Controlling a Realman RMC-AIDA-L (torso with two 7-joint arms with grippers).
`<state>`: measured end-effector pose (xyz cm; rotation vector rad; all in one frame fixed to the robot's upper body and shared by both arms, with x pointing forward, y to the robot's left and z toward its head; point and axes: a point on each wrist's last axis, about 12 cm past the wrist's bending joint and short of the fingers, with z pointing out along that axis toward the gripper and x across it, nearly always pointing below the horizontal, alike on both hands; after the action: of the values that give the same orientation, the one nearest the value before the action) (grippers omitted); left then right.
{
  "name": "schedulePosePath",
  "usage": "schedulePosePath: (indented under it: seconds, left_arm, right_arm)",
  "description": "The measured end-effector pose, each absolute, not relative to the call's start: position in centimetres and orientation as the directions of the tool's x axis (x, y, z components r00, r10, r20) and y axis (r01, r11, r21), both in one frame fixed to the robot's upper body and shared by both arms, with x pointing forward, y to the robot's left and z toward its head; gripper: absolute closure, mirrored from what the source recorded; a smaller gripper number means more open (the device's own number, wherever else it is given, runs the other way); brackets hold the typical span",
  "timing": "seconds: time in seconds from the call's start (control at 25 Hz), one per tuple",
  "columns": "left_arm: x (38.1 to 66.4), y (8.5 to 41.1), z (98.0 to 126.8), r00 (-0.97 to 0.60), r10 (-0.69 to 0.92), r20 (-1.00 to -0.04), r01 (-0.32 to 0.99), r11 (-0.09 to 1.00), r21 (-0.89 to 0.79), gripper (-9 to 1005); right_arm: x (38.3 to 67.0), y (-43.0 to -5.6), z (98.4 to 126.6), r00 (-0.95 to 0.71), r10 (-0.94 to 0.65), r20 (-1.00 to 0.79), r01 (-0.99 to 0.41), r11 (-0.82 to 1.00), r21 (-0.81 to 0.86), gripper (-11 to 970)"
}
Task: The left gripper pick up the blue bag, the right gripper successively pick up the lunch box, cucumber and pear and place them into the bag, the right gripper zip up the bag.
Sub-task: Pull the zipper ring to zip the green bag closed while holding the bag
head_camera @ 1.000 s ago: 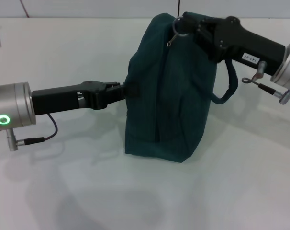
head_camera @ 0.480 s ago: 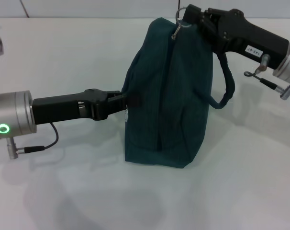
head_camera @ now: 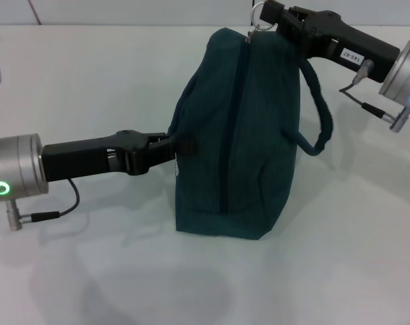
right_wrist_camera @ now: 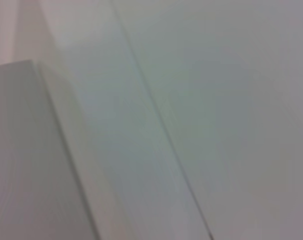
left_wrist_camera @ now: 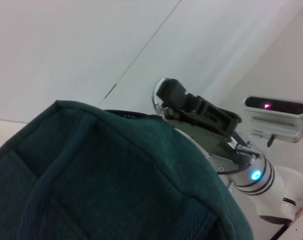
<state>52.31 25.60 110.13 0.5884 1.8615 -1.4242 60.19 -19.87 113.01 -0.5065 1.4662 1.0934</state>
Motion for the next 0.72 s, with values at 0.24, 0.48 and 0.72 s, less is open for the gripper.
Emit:
schedulePosePath:
  seconds: [0.24,0.48,0.72]
  left_arm:
    - [52.0,26.1,109.9,-0.649,-0.072,-0.758,0.71,0.301,-0.637,935]
    - [51.5,26.9,109.8,-0.652,-0.086,-0.754,0.702,0.309,-0.642,933]
    - [50.8,28.3,109.8,-0.648,-0.12,-0.752,0.693,0.315,-0.648,931]
  right_arm:
    - [60.8,-20.4,112.2,-0.259,0.261,-0.93,-0.761,0.538,0.362,944]
    - [60.8,-21.0,111.2,-0.282,0.255,-0.925,-0.726,0.574,0.379,943]
    - [60.9,-21.2,111.0,-0.277,0.249,-0.928,-0.717,0.589,0.372,942]
